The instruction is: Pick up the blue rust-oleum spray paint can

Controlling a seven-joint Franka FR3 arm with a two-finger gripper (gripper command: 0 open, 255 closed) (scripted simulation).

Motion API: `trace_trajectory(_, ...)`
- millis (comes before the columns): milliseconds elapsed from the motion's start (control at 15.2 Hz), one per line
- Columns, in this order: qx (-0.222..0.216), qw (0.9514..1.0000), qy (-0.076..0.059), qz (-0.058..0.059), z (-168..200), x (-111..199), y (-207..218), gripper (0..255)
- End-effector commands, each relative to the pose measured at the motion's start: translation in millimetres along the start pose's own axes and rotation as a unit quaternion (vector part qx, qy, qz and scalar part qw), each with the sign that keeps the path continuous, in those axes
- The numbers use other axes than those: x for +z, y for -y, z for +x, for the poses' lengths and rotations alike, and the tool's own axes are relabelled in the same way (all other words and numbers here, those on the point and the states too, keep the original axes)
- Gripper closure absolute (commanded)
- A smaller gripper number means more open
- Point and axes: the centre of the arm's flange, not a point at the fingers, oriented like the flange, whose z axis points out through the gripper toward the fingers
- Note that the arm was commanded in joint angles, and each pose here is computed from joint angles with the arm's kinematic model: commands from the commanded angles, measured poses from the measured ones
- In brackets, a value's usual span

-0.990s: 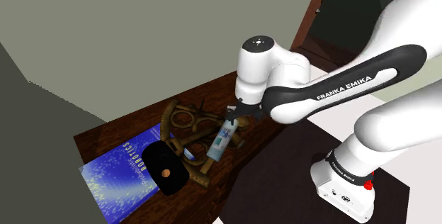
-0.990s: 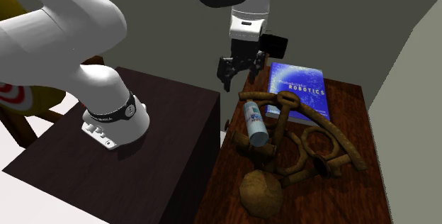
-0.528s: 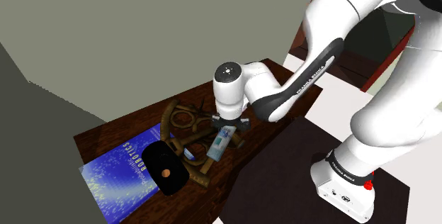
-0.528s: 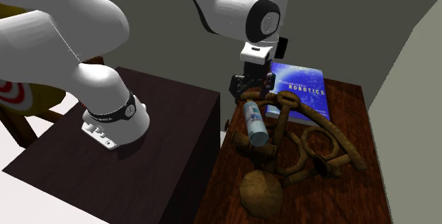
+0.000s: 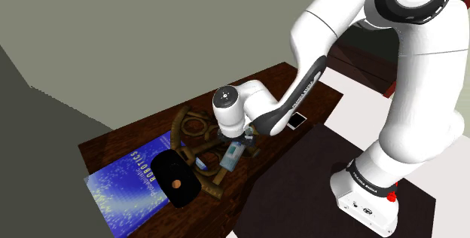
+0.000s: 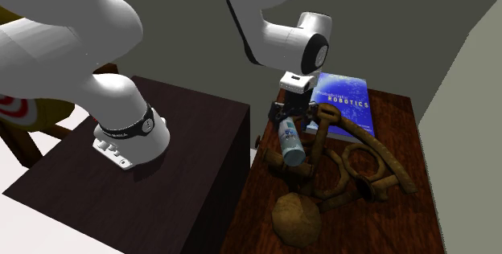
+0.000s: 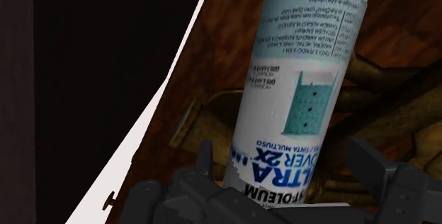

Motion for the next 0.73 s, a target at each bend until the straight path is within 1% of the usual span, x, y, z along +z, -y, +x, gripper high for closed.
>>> trace_trajectory(0, 0.001, 1.0000, -0.001, 0.000, -3, 11, 3, 0)
trace_trajectory(132, 0.001, 1.0000, -0.001, 0.000, -8, 24, 5, 0)
trace_trajectory(264, 0.001, 1.0000, -0.001, 0.000, -8, 24, 5, 0)
trace_trajectory(330, 0.001, 1.0000, -0.001, 0.000, -7, 24, 5, 255)
trace_trajectory(660, 0.001, 1.0000, -0.001, 0.000, -7, 24, 5, 255)
